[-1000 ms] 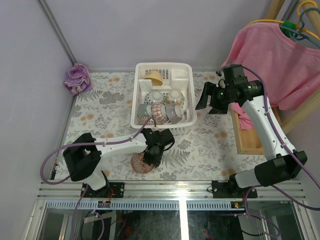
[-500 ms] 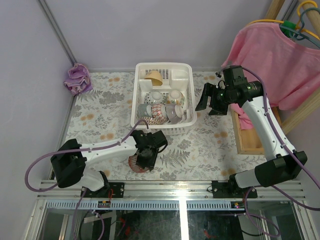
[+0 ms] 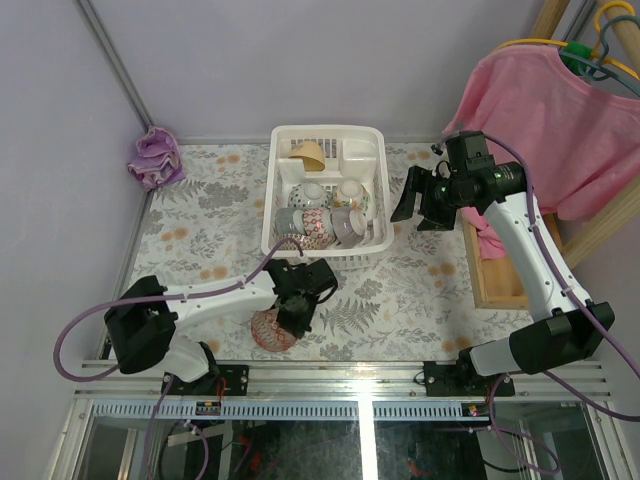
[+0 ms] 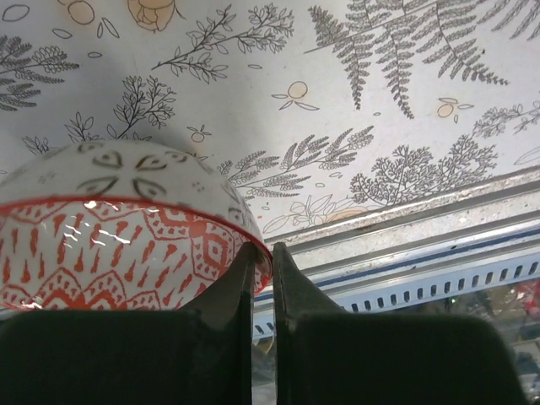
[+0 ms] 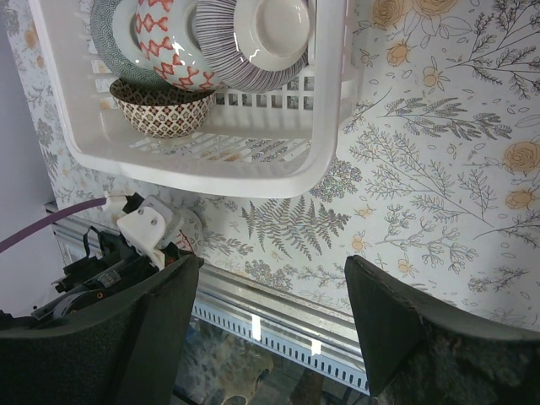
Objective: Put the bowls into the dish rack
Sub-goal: Pick up the bowl from the center of the board.
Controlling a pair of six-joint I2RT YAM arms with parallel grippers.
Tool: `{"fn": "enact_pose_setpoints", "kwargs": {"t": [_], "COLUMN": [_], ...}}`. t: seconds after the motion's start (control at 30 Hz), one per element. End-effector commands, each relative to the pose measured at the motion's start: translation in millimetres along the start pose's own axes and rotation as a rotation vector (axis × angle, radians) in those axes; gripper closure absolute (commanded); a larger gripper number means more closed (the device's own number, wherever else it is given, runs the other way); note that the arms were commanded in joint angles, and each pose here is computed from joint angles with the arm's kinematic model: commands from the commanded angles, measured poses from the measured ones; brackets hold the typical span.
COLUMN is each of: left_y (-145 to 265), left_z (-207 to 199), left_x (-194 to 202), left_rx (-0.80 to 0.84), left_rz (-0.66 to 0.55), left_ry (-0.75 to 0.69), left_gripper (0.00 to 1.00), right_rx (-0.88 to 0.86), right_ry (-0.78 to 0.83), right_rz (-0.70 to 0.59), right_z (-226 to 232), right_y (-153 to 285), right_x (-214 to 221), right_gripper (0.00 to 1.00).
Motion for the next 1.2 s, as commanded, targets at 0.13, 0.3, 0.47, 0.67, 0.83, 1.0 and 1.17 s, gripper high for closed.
{"fn": "enact_pose_setpoints", "kwargs": {"t": [0.13,0.3,0.47,0.67,0.83,1.0,1.17], "left_y": [35.1,63.6,85.8,122.3,156.5,199.7,225.7], "left_z": [-29.9,-52.7,-72.9,-87.7,-96.4,-115.6,-110.0], "left_x": [-26.7,-39.9,-40.8,-61.8,-109.8,-159.2,-227.0], "left_rx": [0.109,0.23,0.379,0.534,0.656,0.854,0.924], "left_rz": [-0.058,-0.082,-0.034,-0.019,-0.081,-0.207,-0.385], "left_ry": [-0.074,-0.079,-0.148,-0.204,-0.224,-0.223,-0.182], "left_gripper": [1.0,1.0,1.0,1.0,1.0,1.0,1.0], "right_rx": [-0.025,-0.02,-0.019,-0.014,-0.011,-0.005,-0.001], "right_ry": [0.012,0.013,0.012,0.013,0.006,0.012,0.013], "right_rz": [-0.026,-0.034,-0.029,-0.045,-0.068,-0.097,-0.101], "right_z": [5.9,5.4,5.2,7.5,7.5,6.7,4.9], "right_y": [14.8,15.5,14.5,23.1,35.6,50.7,54.8], "right_x": [-0.4,-1.7,-1.4,-4.8,-6.5,-9.6,-10.5], "right_gripper": [0.23,0.23,0.23,0.23,0.23,0.23,0.23]}}
Point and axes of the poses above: each gripper's point midway between its finger pads, its own y axis back along the fingers, its own z axis along the line the jaws close on, x = y × z, the point moved 2 cm from there along y, back along the fingers, and after that the axes turned 7 degrees about -y, right-handed, at the moved point
